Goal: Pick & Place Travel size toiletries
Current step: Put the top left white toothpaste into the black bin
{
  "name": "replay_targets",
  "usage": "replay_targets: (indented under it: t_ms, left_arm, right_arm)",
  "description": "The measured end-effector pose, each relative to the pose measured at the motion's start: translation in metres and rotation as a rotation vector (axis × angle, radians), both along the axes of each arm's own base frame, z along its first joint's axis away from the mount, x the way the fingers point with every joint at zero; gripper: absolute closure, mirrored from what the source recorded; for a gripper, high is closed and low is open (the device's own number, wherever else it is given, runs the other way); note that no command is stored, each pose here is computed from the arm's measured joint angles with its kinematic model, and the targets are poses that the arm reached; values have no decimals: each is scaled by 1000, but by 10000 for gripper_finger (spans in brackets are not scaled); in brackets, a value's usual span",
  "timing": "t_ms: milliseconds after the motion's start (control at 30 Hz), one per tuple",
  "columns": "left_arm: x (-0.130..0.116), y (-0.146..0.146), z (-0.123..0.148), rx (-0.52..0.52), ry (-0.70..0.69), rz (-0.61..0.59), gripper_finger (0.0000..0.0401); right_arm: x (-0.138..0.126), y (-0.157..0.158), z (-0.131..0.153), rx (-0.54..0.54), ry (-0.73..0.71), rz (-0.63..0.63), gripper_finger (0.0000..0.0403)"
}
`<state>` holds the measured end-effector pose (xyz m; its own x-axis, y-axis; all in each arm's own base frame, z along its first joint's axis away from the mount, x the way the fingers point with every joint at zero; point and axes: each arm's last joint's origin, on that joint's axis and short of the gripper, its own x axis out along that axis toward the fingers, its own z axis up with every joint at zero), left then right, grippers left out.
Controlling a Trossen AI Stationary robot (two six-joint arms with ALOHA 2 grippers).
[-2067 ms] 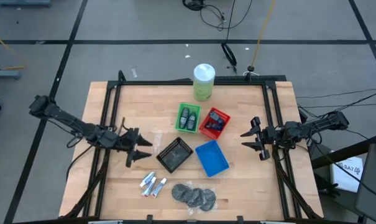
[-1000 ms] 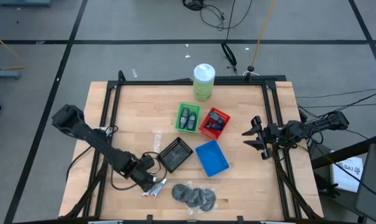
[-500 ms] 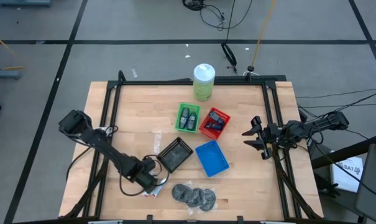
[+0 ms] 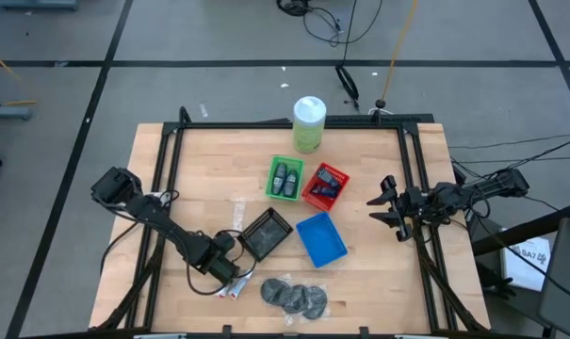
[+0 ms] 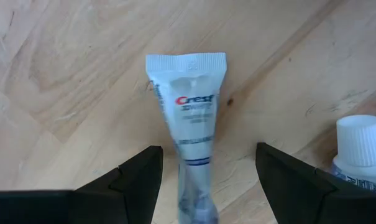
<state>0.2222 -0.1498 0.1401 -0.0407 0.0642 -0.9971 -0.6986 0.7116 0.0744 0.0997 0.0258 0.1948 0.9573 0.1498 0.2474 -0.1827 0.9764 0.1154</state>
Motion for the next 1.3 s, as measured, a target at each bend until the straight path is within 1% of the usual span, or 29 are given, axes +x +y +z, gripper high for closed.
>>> replay_targets:
  t_ms: [667, 767, 900, 1133, 1300]
  left_arm:
    - [0, 0, -1, 2, 0, 17, 149]
    - [0, 0, -1, 2, 0, 17, 155]
    - [0, 0, -1, -2, 1, 17, 183]
    - [0, 0, -1, -1, 1, 17, 258]
    - [0, 0, -1, -1, 4, -3, 301]
  right_arm:
    - [0, 0, 0, 6, 1, 2, 261]
    - [0, 0, 0, 6, 1, 2, 261]
    - [0, 0, 0, 6, 1, 2, 261]
    - [0, 0, 0, 6, 2, 2, 261]
    - [0, 0, 0, 6, 2, 2, 261]
